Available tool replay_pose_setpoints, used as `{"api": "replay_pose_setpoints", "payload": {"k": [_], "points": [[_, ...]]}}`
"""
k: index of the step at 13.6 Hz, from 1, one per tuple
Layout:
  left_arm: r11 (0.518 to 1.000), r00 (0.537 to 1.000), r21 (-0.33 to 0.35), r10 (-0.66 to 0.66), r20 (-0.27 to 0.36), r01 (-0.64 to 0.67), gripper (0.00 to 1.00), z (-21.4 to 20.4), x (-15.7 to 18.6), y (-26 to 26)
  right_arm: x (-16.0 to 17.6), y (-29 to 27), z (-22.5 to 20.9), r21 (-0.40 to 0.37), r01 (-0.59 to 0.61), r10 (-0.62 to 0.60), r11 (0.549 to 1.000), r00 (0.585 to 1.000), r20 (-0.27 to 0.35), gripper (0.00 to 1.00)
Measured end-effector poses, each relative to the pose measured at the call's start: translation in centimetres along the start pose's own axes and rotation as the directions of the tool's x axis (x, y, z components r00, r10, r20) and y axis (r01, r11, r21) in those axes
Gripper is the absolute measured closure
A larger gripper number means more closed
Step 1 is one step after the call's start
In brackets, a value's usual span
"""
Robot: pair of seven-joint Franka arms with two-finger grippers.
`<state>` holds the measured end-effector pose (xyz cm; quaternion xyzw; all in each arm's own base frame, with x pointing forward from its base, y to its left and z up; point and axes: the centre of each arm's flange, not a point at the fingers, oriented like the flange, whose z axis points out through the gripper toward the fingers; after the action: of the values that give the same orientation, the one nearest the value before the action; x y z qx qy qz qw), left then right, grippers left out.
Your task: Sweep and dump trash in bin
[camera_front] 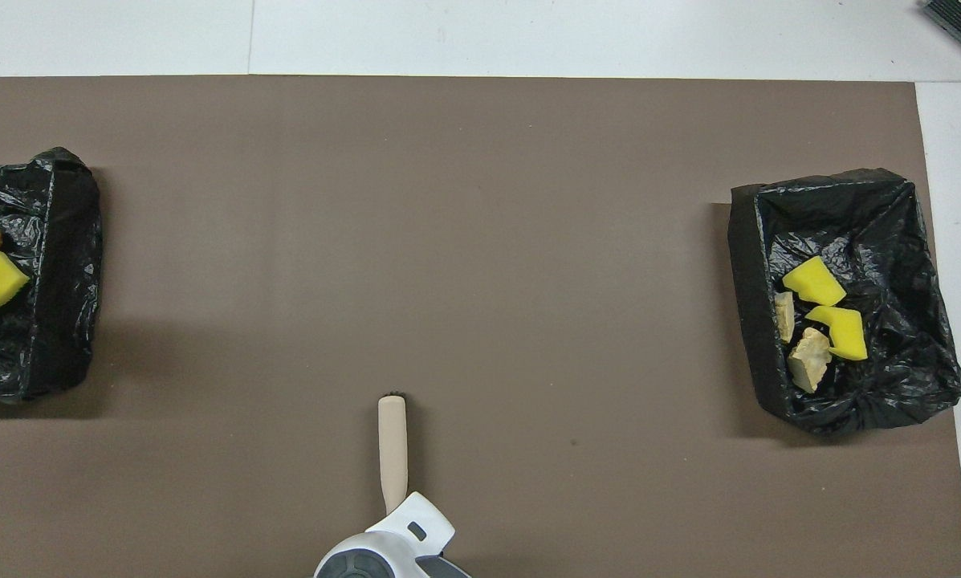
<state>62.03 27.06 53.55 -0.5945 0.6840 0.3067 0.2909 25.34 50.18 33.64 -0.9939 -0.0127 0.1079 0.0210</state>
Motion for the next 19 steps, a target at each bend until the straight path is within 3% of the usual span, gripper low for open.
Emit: {"api": "replay_pose_setpoints", "payload": {"k": [3,6,7,10,12,14,17,19], "points": [[1.0,0.991,-0.009,0.008,0.131,-0.007,0.69,-1.4,-2.6,1.3,0.4,-0.1,0.3,0.014,0.005,-0.005,1.0,1.0,-0.009,0.74],[0.999,0.988,0.024,-0.027,0.155,0.024,0.69,-4.5,-4.5,2.5,1.5,0.2,0.0,0.023,0.013,-0.013,1.0,1.0,-0.016,0.44],[0.999,0.99,0.028,-0.04,0.135,0.037,0.69,-5.7,-4.4,2.6,2.1,0.3,-0.2,0.029,0.02,-0.019,0.999,1.0,-0.023,0.34],[0.993,0.993,0.037,-0.106,-0.05,0.108,0.69,-8.1,-1.6,1.8,5.7,1.3,-3.1,0.052,0.001,0.004,0.999,0.996,-0.092,0.01],[0.983,0.963,0.008,-0.176,-0.202,0.182,0.69,-7.9,0.2,1.7,9.4,3.7,-6.1,0.068,-0.04,0.05,0.997,0.987,-0.155,0.0],[0.961,0.9,-0.058,-0.275,-0.339,0.272,0.69,-7.3,2.2,1.9,14.1,8.6,-9.4,0.102,-0.097,0.115,0.99,0.973,-0.198,0.0],[0.895,0.797,-0.174,-0.445,-0.409,0.411,0.69,-8.8,8.2,0.7,21.1,17.5,-13.4,0.148,-0.178,0.211,0.973,0.946,-0.245,0.0],[0.847,0.739,-0.244,-0.531,-0.414,0.473,0.69,-11.5,13.5,-0.4,24.5,22.8,-16.0,0.168,-0.207,0.249,0.964,0.925,-0.288,0.0]]}}
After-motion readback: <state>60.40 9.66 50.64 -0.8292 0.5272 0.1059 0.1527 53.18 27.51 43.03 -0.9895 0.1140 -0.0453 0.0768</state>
